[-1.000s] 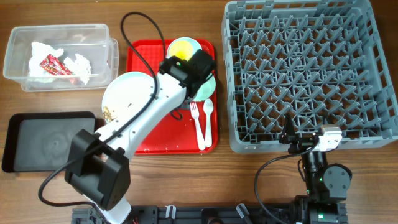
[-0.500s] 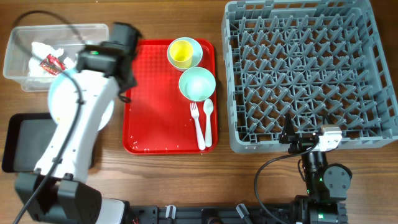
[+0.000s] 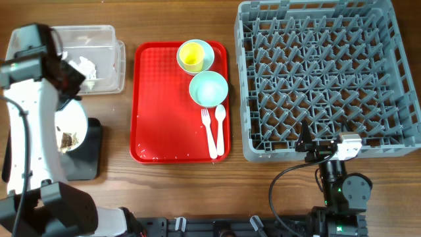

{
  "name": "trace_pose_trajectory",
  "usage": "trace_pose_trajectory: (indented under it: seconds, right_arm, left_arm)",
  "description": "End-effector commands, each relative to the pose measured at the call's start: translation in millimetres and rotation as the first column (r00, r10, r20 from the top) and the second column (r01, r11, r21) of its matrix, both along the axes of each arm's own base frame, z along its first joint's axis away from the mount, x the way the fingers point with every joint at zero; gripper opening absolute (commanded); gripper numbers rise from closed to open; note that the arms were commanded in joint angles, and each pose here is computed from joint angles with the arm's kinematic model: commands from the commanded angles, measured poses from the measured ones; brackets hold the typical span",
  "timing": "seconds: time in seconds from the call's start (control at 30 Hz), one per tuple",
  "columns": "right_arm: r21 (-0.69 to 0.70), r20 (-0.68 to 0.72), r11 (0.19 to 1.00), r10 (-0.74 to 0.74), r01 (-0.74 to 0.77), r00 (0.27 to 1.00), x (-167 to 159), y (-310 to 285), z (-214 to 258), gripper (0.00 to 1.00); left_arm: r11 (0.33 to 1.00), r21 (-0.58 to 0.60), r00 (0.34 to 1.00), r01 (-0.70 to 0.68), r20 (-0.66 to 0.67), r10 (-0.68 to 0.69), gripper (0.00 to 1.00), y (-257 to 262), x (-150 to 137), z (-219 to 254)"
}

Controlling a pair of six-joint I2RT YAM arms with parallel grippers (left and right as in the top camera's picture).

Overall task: Sort waste into correct bins and load items into the dishwasher rack
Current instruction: 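Lift the plate with the left gripper over the black tray, then tilt the plate to scrape food scraps onto the black tray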

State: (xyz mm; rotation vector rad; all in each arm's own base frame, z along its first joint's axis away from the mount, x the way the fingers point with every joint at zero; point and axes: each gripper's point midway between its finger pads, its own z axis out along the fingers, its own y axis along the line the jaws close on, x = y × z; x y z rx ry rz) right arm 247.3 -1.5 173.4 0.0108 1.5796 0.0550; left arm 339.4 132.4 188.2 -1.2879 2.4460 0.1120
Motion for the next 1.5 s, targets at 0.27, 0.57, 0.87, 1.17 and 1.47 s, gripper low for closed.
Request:
trace_pose_trajectory:
  seconds: [0.27,0.57,0.87,1.17,1.47]
  right_arm:
    - [0.013,0.008,1.0,0.008,-0.008,1.0,-0.3,1.0,1.6,1.0]
    - [0.013,0.008,1.0,0.007,-0.007,1.0,-0.3,0.9,1.6,1.0]
    - [0.013,0.008,1.0,0.008,-0.008,1.0,-0.3,1.0,1.6,1.0]
    - [0.013,0.008,1.0,0.008,-0.008,1.0,-0.3,1.0,1.6,1.0]
    - [0.013,0.008,1.0,0.008,-0.008,1.0,-0.3,1.0,1.6,1.0]
  left_arm:
    - [0.948,-0.278,0.961,-0.154,0.18,0.209,0.04,55.2,-14.7,15.8]
    - [0.922,-0.358,0.932,-0.148,0.262,0.251,0.04,71.0,-11.5,23.0]
    - [0.893,-0.43,0.907,-0.131,0.312,0.283,0.04,79.4,-14.5,30.0]
    - [0.897,-0.434,0.904,-0.084,0.345,0.251,0.04,81.2,-14.5,33.7]
    - [0.851,-0.524,0.892,0.013,0.39,0.227,0.04,76.3,-2.4,28.6]
